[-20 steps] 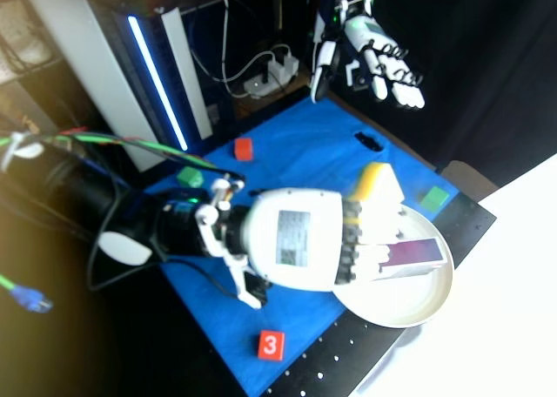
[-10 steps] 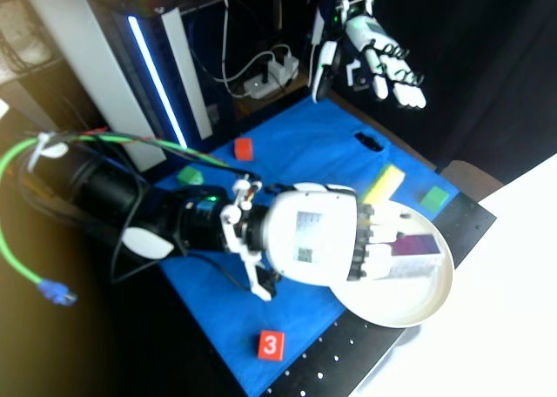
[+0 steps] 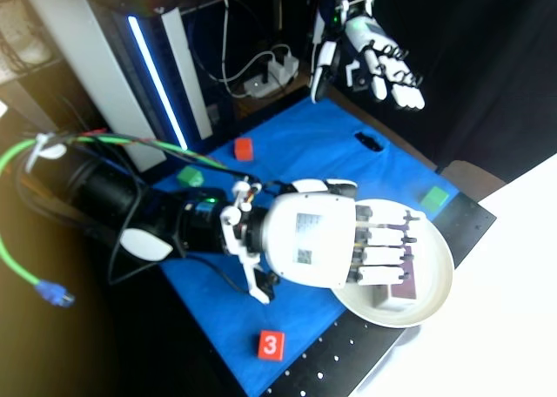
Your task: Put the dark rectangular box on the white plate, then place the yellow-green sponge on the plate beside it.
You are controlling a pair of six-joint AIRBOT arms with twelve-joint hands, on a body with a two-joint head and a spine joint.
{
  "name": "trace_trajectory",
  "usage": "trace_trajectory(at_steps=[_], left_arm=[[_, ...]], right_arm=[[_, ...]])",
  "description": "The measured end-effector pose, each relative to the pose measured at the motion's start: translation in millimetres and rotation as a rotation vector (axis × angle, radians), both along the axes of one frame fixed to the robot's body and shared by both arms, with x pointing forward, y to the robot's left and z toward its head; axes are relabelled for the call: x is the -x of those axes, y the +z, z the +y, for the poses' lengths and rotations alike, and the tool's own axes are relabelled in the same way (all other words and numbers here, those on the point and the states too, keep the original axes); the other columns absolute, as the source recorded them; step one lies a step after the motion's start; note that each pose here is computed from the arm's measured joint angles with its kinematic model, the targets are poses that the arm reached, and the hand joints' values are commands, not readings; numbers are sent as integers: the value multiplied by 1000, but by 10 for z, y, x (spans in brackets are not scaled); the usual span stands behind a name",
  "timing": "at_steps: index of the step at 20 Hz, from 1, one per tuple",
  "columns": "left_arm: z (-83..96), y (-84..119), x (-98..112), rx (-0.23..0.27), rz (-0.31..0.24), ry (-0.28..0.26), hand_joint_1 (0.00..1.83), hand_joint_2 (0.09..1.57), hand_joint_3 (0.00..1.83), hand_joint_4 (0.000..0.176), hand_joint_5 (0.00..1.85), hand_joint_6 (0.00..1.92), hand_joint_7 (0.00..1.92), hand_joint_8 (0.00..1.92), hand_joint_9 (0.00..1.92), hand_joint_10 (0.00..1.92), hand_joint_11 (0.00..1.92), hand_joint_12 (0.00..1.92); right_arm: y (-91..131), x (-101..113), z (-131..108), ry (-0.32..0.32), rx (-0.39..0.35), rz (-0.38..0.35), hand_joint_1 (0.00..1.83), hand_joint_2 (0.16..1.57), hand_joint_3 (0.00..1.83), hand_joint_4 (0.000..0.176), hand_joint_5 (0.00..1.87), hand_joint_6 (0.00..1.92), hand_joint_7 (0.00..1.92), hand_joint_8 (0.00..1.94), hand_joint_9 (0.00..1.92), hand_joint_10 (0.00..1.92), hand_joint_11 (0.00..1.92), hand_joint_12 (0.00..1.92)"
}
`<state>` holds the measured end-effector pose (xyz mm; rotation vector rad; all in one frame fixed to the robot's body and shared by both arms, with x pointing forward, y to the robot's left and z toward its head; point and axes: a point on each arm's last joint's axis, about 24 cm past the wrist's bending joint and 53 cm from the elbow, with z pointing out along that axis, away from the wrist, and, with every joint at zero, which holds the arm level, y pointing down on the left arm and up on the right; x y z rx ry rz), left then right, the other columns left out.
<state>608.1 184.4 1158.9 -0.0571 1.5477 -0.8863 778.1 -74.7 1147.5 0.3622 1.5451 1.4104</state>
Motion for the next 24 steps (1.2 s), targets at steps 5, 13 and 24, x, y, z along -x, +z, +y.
trace_trajectory(at_steps=[5,13,24], left_arm=[[-8,-7,1,4,2,0,709,934,0,175,7,0,31,0,0,0,0,0],[41,43,-10,5,-11,7,722,921,0,78,22,2,0,0,0,0,12,5],[130,476,133,79,-124,-20,503,931,0,119,0,0,0,0,2,0,17,13]], right_arm=[[46,14,-85,-2,10,-7,718,982,0,83,488,0,539,0,570,145,190,1408],[453,238,-375,24,-4,-96,709,968,0,67,455,1,428,3,389,13,0,1093],[692,1231,-1129,18,-128,-221,647,1058,7,94,265,0,183,2,71,6,0,326]])
